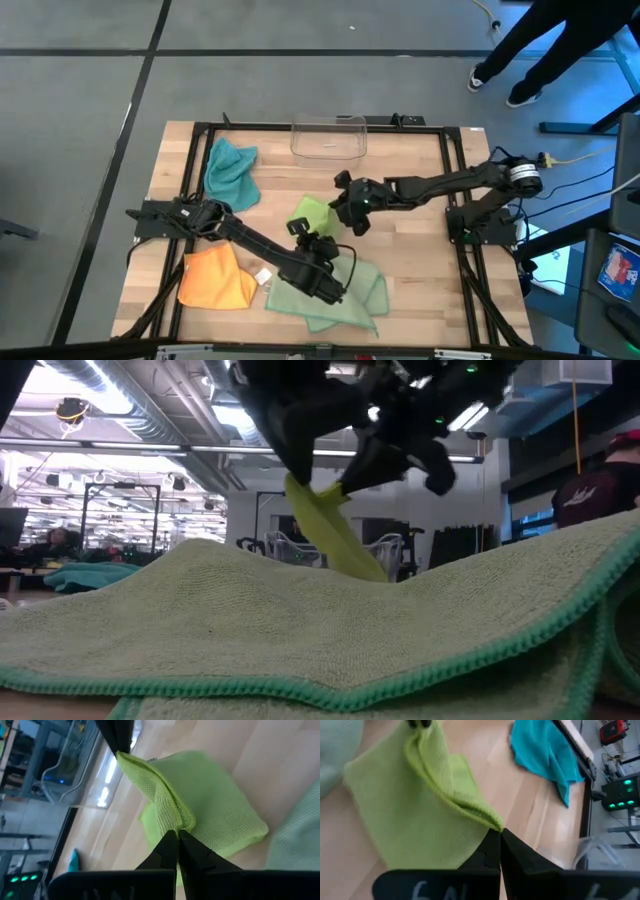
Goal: Fold microfiber towels
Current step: Fold the light green microfiber towel
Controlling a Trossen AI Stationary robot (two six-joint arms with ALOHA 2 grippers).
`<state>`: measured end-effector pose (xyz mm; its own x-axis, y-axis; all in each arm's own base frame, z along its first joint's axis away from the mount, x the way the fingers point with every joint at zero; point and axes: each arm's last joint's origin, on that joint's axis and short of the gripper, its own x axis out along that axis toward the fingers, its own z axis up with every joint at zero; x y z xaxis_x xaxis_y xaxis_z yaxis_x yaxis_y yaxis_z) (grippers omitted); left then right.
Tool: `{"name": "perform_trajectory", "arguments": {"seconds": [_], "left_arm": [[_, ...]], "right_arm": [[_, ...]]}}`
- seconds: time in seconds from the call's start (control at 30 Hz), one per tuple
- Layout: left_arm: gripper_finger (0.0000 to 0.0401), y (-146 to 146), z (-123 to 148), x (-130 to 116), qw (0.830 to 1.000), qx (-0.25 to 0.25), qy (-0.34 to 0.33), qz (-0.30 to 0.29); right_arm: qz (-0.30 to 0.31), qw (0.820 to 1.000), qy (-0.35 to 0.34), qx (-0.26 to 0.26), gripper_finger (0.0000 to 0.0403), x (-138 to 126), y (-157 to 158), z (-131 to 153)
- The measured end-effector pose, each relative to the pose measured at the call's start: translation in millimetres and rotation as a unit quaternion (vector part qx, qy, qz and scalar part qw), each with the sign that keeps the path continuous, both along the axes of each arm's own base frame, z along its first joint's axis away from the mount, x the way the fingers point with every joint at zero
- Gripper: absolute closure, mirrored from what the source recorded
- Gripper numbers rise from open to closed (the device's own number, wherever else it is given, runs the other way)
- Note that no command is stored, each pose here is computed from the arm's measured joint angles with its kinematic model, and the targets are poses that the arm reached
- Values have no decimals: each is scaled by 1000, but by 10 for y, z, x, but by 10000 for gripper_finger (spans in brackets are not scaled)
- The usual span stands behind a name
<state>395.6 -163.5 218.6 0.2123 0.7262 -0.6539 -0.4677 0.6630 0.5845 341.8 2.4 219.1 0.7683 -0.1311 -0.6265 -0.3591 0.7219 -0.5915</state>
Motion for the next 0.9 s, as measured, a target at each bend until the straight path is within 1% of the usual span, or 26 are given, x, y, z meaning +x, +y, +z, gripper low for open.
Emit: {"name": "perform_trajectory", "arguments": {"seconds": [0.17, 0.27, 0.4, 0.5, 0.57, 0.73, 0.83, 0.9], "left_arm": [[401, -20, 9, -55, 1000, 8, 15, 2], [401, -14, -34, -85, 1000, 10, 26, 7], [401, 14, -156, -127, 998, 14, 54, 10], [401, 74, -276, -163, 996, 15, 82, 19], [401, 121, -310, -183, 995, 18, 91, 23], [401, 205, -234, -280, 995, 14, 92, 31], [401, 232, -155, -356, 996, 9, 77, 38], [401, 248, -149, -393, 996, 6, 73, 44]], "right_arm": [[-4, 1000, 25, 1, 403, 209, -90, -21], [-3, 999, 43, 7, 403, 278, -134, -86], [-7, 999, 51, 8, 403, 308, -174, -152], [-10, 999, 47, 9, 403, 315, -195, -150], [-8, 999, 38, 5, 403, 327, -203, -136], [2, 1000, 23, -6, 403, 351, -216, -114], [-1, 1000, 24, -6, 403, 366, -258, -143], [-5, 1000, 15, -6, 403, 398, -289, -166]]}}
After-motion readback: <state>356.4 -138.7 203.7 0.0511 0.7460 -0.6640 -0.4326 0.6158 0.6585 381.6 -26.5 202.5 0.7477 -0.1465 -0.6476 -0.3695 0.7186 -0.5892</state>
